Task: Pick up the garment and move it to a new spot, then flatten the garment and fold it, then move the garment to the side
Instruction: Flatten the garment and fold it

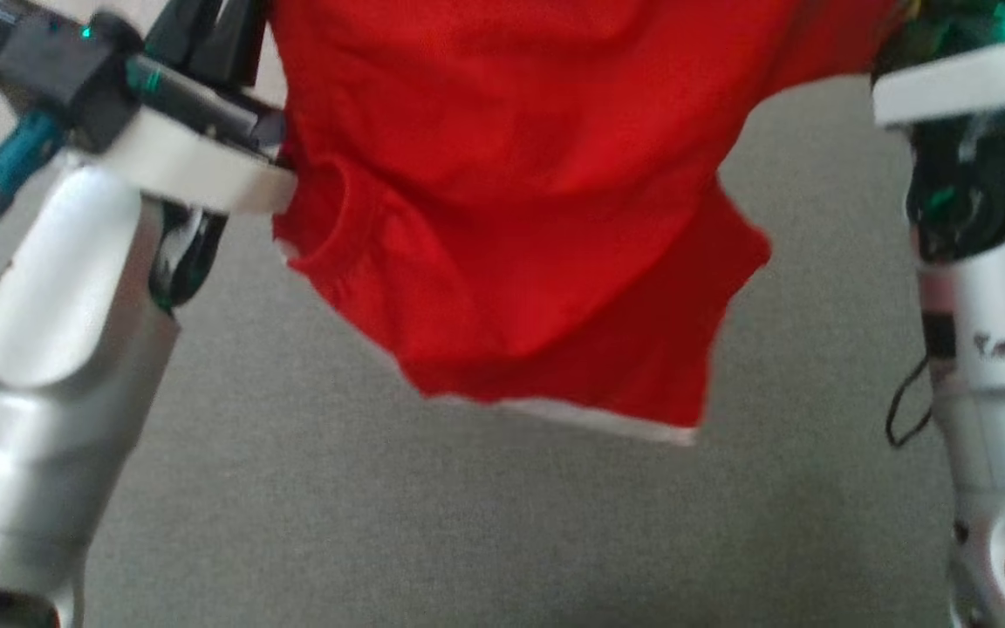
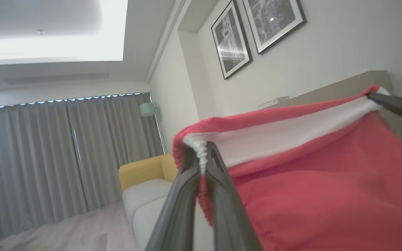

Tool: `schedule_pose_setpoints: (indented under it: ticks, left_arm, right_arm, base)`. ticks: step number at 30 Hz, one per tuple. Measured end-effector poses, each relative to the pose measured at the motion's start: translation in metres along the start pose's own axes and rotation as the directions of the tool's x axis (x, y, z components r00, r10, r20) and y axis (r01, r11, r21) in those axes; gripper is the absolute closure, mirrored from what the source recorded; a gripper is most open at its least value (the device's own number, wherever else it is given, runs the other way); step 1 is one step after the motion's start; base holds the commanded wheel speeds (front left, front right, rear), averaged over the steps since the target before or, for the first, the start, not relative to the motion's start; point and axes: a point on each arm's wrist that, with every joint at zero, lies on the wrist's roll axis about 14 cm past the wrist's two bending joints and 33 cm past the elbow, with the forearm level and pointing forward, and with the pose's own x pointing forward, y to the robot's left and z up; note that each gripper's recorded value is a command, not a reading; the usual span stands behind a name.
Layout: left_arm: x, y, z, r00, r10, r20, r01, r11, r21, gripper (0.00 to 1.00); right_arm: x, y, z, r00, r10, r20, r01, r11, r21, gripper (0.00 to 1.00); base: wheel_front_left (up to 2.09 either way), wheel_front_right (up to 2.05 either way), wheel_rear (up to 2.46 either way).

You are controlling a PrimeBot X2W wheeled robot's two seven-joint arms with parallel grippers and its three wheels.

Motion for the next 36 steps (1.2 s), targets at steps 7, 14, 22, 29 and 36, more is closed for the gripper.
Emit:
schedule_pose_setpoints:
  ticks: [7,14,22,29,36]
  left_arm:
    - [0.042,0.020,-0.061,0.997,0.020,-0.074,-0.021,1.000,-0.003,1.00]
    - [0.090,0.016,-0.079,0.999,0.047,-0.001,-0.047,0.993,-0.108,1.00]
    - [-0.028,-0.043,-0.210,0.916,0.030,-0.399,-0.154,0.947,-0.283,1.00]
    - [-0.146,-0.121,-0.264,0.764,-0.032,-0.644,-0.320,0.848,-0.423,1.00]
    - [-0.210,-0.164,-0.247,0.711,-0.056,-0.700,-0.420,0.766,-0.487,1.00]
  right_arm:
    - [0.047,-0.033,-0.033,0.998,-0.041,-0.044,0.035,0.993,-0.113,1.00]
    - [0.082,-0.084,-0.033,0.989,-0.144,0.034,0.147,0.977,-0.152,1.00]
    - [-0.038,-0.120,-0.147,0.900,-0.304,-0.313,0.278,0.952,-0.127,1.00]
    - [-0.187,-0.125,-0.209,0.719,-0.439,-0.540,0.490,0.870,-0.055,1.00]
    - [-0.245,-0.100,-0.202,0.692,-0.445,-0.569,0.557,0.830,0.029,1.00]
  base:
    - [0.00,0.00,0.00]
    - [0.00,0.00,0.00]
    - [0.00,0.00,0.00]
    - [0.00,0.00,0.00]
    - [0.00,0.00,0.00]
